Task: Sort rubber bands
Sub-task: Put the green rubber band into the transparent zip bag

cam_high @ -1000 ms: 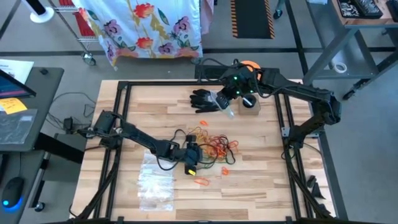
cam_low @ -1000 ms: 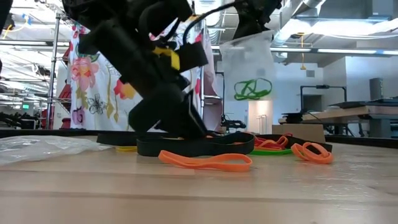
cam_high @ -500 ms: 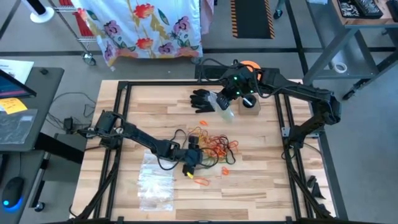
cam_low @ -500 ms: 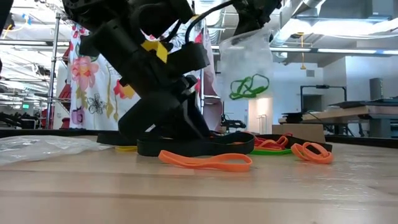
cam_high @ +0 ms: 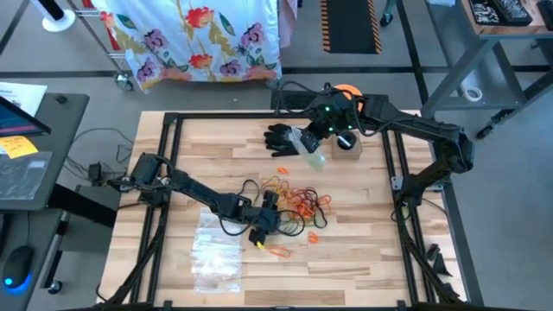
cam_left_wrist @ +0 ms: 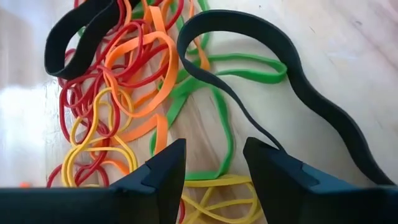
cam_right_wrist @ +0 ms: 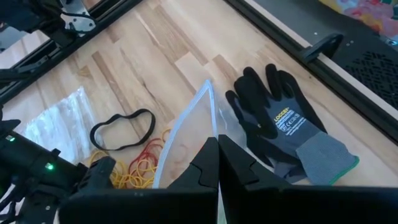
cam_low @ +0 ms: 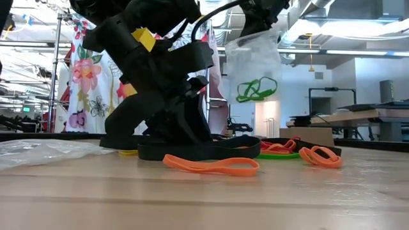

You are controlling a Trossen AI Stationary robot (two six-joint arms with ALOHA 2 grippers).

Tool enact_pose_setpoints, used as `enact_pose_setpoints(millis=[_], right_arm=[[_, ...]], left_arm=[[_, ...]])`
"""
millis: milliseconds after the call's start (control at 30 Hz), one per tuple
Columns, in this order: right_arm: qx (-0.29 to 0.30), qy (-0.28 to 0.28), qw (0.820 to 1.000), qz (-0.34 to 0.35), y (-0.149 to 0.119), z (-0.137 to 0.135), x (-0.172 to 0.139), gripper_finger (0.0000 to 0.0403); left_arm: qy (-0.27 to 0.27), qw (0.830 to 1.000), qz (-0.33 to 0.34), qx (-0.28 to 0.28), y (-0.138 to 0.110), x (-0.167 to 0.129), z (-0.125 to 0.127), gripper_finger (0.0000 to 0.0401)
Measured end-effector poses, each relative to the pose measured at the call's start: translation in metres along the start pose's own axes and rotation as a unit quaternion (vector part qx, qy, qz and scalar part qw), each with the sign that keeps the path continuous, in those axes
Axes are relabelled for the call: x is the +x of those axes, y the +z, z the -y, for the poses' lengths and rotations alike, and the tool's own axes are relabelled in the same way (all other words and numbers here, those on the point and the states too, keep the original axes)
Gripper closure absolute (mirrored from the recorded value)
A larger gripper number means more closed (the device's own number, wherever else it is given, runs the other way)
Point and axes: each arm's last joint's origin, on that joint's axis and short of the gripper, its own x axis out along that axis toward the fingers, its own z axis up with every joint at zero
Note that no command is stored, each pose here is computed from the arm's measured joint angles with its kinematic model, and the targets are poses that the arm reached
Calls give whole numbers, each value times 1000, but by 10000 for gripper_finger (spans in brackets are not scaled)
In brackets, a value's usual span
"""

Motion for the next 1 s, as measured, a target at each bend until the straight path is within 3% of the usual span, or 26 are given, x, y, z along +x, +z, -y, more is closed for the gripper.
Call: enact_pose_setpoints(millis=[100,267,633,833,1000], right_arm=[[0,0,1000,0,0,0,0,403],[0,0,1000,0,0,0,0,403],[0,11,1000,-4,0,-1,0,403],[0,11,1000,-3,0,-1,0,403],[-1,11,1000,-3,0,-1,0,403]], left_arm=[[-10,1000,-6,-3,0,1,-5,233],[-71,997,-22,-16,0,1,-18,233],[-114,993,-40,0,4,1,-38,233],[-146,988,-51,19,12,22,-39,233],[-157,981,-109,33,23,33,-40,234]])
